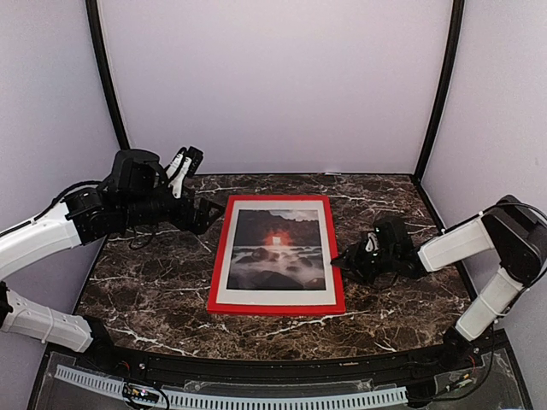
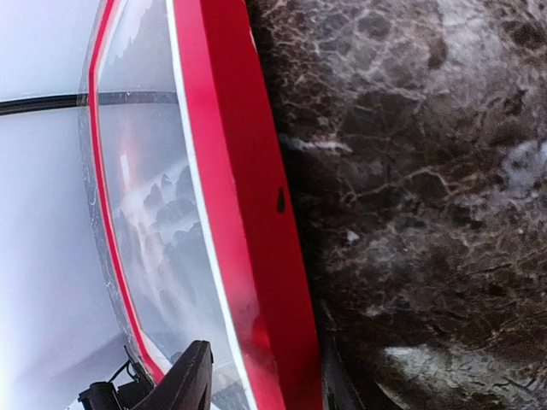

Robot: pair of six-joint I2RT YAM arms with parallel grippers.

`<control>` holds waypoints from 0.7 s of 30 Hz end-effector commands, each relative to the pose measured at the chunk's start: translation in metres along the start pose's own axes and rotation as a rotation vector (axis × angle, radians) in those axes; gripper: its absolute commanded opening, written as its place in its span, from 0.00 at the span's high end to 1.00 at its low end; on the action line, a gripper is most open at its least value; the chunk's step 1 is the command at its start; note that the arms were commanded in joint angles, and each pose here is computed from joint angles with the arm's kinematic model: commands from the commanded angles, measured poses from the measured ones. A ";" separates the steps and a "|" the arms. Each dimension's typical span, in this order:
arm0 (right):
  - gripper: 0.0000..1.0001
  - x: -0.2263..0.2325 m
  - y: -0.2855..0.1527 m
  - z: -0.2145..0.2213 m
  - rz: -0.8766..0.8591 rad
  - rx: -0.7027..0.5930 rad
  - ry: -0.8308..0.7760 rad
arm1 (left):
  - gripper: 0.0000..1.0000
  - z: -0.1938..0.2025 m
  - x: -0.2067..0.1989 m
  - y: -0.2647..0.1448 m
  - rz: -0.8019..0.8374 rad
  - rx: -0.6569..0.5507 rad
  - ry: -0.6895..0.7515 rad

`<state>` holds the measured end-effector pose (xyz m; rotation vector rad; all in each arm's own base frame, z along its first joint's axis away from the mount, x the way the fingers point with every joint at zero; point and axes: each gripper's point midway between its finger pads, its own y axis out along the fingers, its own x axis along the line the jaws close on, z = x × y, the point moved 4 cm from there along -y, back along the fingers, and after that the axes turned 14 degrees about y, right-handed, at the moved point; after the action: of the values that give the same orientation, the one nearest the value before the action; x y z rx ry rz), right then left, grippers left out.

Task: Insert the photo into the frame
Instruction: Place the photo frame at the center of the board.

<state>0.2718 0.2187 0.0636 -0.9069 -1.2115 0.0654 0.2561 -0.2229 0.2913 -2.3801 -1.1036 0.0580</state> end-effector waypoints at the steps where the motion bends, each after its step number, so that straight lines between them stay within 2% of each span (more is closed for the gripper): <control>1: 0.55 0.017 -0.005 -0.004 -0.084 -0.025 -0.058 | 0.01 0.005 0.003 -0.004 -0.018 -0.005 -0.020; 5: 0.44 0.014 -0.016 -0.012 0.018 -0.096 -0.141 | 0.01 0.017 0.004 -0.002 -0.038 0.028 -0.062; 9: 0.34 0.028 -0.039 -0.029 0.153 -0.214 -0.308 | 0.01 0.032 0.009 -0.002 -0.089 0.069 -0.100; 12: 0.28 0.043 -0.058 -0.036 0.251 -0.250 -0.436 | 0.01 0.044 0.014 -0.005 -0.134 0.090 -0.124; 15: 0.25 0.052 -0.071 -0.042 0.332 -0.273 -0.558 | 0.01 0.056 0.023 -0.007 -0.187 0.107 -0.154; 21: 0.22 0.063 -0.088 -0.052 0.415 -0.322 -0.679 | 0.01 0.074 0.048 -0.015 -0.302 0.119 -0.247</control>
<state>0.3091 0.1837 0.1645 -1.3586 -1.6346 0.3691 0.2571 -0.1738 0.2479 -2.1944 -1.3756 0.2448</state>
